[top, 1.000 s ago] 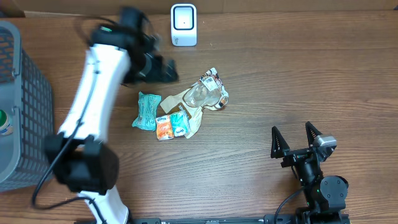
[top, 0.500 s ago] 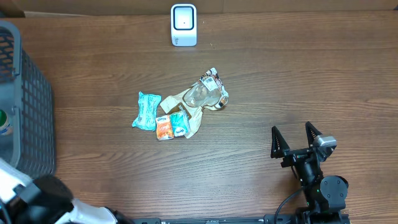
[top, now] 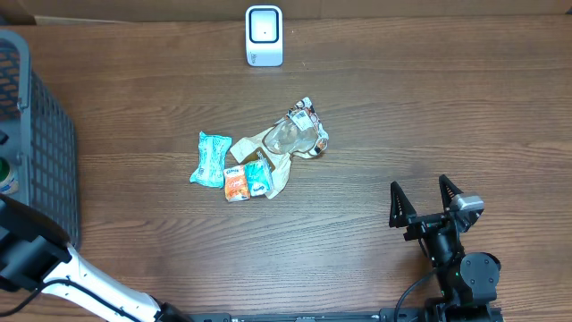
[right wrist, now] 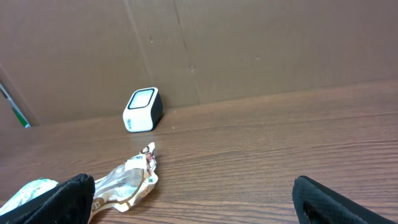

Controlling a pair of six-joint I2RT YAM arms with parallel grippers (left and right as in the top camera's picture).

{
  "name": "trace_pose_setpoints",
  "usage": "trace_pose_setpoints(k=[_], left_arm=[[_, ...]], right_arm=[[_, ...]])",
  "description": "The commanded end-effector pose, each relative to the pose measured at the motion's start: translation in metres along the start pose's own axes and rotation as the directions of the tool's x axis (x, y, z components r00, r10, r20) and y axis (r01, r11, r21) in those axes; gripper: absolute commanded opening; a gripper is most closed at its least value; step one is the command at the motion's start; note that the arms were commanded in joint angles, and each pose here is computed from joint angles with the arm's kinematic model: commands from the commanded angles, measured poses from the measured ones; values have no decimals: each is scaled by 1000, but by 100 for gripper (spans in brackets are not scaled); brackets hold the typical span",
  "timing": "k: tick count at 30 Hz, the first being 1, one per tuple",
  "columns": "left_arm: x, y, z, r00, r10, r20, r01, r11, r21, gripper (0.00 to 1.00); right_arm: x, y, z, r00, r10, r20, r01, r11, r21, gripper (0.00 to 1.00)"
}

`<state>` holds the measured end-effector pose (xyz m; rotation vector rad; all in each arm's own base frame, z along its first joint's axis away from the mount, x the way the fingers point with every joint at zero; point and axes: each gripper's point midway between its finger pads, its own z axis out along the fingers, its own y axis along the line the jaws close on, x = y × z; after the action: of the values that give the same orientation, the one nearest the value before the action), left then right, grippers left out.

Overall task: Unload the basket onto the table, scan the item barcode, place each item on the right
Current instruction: 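Grasp the green-lidded jar in the basket with the left gripper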

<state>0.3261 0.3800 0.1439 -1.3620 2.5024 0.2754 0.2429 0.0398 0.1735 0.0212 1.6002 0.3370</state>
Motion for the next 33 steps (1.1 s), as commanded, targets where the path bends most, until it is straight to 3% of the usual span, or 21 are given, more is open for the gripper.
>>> trace_pose_setpoints(k=[1,9,12,13,14,18,20,26,33], left_arm=[[-4,11,17,1000,-11,3,11,997,-72,100],[7,3,56,998,16,-65,-22,997,-80,100],[9,3,57,997,16,-74,-21,997,-80,96],[9,3,56,997,13,-70,-19,997,-80,93],[9,3,55,997,11,-70,-17,997,-79,83],[12,3,55,997,8,-81,-14,997,-81,72],[12,0,52,997,7,-82,-12,998,-66,52],[0,-11,29,999,1,-32,-1,1000,5,44],[-32,-31,-49,992,-15,123,-5,987,159,36]], right_arm=[[2,-1,0,1000,-1,2,1,1000,4,100],[2,-1,0,1000,-1,2,1,1000,4,100],[2,-1,0,1000,-1,2,1,1000,4,100],[2,-1,0,1000,-1,2,1,1000,4,100],[2,-1,0,1000,-1,2,1,1000,4,100],[2,-1,0,1000,-1,2,1,1000,4,100],[2,-1,0,1000,-1,2,1,1000,4,100],[2,-1,0,1000,-1,2,1,1000,4,100],[2,-1,0,1000,-1,2,1,1000,4,100]])
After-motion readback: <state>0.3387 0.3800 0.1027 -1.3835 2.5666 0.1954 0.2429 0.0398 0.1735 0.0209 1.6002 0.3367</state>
